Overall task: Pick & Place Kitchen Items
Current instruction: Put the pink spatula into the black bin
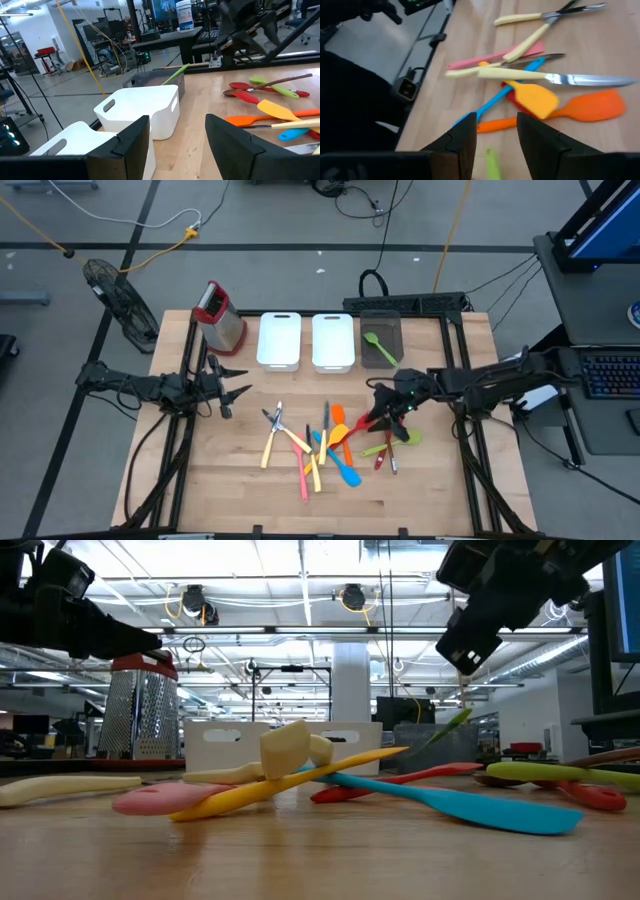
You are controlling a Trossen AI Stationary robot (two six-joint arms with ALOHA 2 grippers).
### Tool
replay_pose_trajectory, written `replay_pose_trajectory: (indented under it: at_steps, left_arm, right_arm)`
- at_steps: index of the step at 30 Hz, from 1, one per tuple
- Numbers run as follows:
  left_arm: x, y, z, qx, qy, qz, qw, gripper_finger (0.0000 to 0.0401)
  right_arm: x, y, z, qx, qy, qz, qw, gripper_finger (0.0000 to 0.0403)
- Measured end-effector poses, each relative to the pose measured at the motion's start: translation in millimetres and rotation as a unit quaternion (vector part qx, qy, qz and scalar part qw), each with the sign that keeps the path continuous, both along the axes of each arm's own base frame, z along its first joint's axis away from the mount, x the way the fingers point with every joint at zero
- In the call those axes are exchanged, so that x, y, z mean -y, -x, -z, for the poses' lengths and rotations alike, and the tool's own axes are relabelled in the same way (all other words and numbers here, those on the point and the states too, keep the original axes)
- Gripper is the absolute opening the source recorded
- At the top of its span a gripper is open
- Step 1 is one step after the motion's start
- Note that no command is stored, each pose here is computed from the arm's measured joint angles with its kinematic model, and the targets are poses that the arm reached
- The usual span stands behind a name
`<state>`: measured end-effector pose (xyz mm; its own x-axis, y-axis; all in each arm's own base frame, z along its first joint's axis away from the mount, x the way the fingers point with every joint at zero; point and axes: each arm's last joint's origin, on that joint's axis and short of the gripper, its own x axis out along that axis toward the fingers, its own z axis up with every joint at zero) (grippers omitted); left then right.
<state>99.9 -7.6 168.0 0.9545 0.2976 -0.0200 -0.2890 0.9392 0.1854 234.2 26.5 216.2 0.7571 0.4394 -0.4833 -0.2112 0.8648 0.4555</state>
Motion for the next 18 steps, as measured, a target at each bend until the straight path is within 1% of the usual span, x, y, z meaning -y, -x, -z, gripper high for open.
replay_pose_trajectory:
  at_steps: [4,9,15,18]
  left_arm:
    - [0,0,-2,0.011,0.001,0.000,1.000,0.0200]
    - [0,0,-9,0.049,0.008,0.000,0.999,0.0200]
    - [0,1,-17,0.072,-0.032,-0.006,0.997,0.0200]
    - [1,1,-18,0.068,-0.056,0.016,0.996,0.0200]
  right_arm:
    - [-11,-1,-4,0.005,0.017,0.015,1.000,0.0132]
    - [-20,-2,-9,0.027,0.061,0.032,0.997,0.0132]
    - [-18,-3,-10,0.032,0.074,0.047,0.996,0.0132]
    - [-13,-3,-12,0.034,0.068,0.060,0.995,0.0132]
